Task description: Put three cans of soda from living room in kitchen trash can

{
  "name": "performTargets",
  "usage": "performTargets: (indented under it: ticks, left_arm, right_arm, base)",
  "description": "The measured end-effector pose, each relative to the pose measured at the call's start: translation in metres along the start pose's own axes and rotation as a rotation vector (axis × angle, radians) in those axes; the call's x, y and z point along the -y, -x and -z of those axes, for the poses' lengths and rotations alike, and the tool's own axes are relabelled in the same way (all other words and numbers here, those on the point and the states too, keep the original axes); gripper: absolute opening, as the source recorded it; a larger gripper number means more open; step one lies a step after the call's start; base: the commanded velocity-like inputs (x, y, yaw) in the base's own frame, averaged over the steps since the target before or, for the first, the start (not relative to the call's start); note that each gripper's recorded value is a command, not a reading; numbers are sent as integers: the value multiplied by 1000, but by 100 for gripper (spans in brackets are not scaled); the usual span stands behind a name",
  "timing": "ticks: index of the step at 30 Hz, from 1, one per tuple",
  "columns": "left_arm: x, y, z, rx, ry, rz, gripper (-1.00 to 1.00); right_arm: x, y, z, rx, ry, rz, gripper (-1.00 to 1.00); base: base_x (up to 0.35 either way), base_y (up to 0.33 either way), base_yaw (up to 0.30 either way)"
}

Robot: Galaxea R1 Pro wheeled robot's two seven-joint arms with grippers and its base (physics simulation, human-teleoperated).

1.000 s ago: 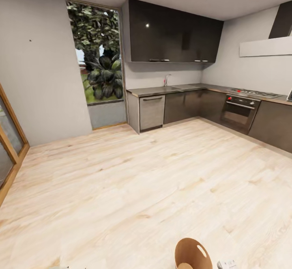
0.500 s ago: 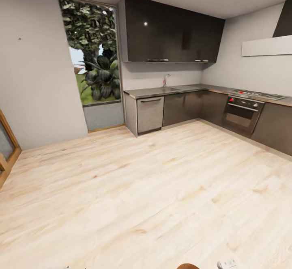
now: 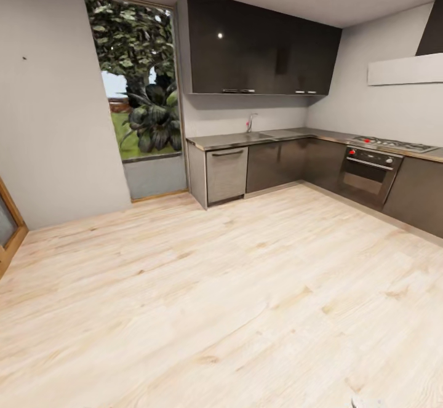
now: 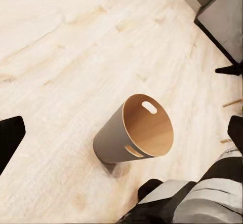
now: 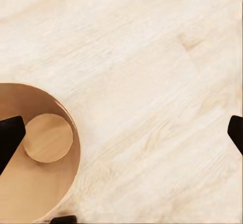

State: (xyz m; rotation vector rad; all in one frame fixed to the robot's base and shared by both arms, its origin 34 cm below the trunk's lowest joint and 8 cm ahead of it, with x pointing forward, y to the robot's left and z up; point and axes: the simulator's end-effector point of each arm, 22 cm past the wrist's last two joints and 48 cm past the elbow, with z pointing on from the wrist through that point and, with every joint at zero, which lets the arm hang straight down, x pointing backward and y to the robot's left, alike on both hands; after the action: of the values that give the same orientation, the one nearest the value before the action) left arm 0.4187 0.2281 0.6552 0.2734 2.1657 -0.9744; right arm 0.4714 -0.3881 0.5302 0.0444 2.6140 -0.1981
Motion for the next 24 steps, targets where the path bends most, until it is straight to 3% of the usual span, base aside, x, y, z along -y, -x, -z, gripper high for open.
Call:
performTargets:
  ticks: [5, 24]
  left_arm:
    - [9, -4, 1, -15, -41, -6, 100]
    - [10, -4, 1, -16, -44, -6, 100]
  right_arm:
    - [4, -11, -14, -92, -36, -25, 100]
    - [0, -12, -14, -98, -28, -25, 100]
  base:
    - [0, 0, 0]
    - [0, 0, 0]
